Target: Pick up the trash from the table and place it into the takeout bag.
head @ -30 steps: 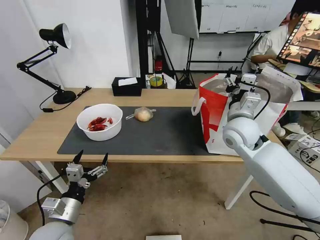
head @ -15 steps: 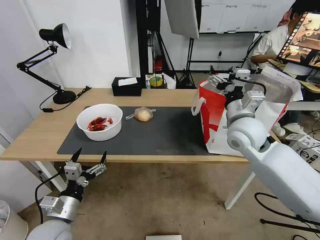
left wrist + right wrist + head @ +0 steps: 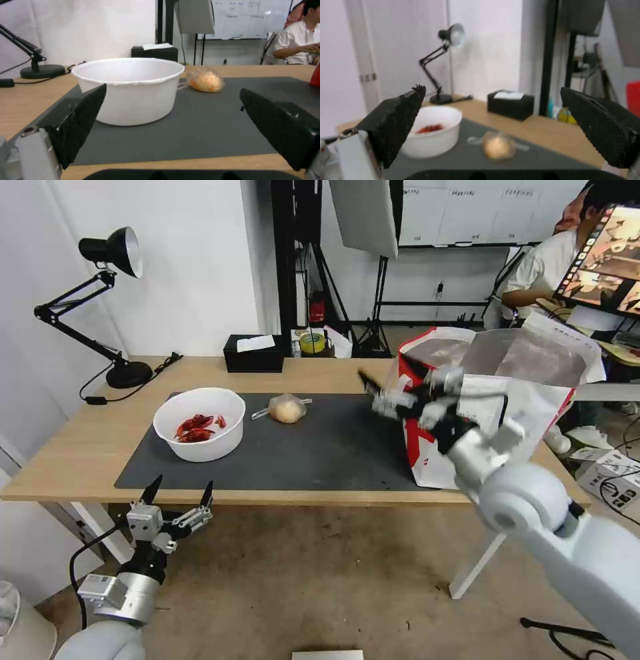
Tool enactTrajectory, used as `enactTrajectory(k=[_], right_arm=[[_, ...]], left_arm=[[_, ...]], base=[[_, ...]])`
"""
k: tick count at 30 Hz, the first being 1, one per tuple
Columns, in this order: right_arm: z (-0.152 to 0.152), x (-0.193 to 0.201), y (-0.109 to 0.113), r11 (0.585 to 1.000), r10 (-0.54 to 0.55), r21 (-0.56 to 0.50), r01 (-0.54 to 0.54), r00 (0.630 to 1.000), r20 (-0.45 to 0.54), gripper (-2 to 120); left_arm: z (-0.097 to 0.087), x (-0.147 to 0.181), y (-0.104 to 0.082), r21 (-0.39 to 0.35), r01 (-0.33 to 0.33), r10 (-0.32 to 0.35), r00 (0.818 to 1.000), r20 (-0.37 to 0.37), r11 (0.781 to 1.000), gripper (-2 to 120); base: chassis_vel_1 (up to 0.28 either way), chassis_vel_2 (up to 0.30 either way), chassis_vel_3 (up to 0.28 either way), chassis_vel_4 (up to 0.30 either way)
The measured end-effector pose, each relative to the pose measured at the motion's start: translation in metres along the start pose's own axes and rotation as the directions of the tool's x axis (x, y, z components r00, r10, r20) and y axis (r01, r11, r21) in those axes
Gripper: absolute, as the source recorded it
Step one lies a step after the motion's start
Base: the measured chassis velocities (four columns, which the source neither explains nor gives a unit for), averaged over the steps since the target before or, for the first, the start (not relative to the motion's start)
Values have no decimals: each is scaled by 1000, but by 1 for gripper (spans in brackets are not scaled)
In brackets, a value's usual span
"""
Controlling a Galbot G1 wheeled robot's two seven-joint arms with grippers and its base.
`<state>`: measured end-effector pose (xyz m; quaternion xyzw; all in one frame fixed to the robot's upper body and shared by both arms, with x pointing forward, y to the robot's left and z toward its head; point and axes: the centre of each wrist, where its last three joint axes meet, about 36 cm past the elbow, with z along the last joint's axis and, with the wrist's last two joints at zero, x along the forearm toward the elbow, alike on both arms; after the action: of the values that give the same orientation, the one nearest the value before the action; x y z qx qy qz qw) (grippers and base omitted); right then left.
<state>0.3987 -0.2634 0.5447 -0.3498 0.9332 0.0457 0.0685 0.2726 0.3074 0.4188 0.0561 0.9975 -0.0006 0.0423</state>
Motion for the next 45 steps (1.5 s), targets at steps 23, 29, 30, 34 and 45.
enactTrajectory(k=[23,29,30,34,45], right_arm=[[133,126,60,968,249,40,-246,961,-116,100],[144,131,69,963,271,31,-269,954,-128,100],[144,131,69,963,271,31,-269,954,-128,100],[148,129,71,962,274,22,-273,953,-132,100],[148,123,71,965,262,23,-262,956,-129,100]], left_arm=[[15,17,11,-26,-19,18,999,-33,999,100],[17,19,11,-24,-17,16,999,-41,1000,100],[17,19,11,-24,-17,16,999,-41,1000,100],[19,21,10,-23,-15,14,999,-44,1000,100],[22,21,11,-22,-13,12,999,-47,1000,100]], base=[[0,0,0,0],[0,0,0,0],[0,0,0,0],[0,0,0,0],[0,0,0,0]])
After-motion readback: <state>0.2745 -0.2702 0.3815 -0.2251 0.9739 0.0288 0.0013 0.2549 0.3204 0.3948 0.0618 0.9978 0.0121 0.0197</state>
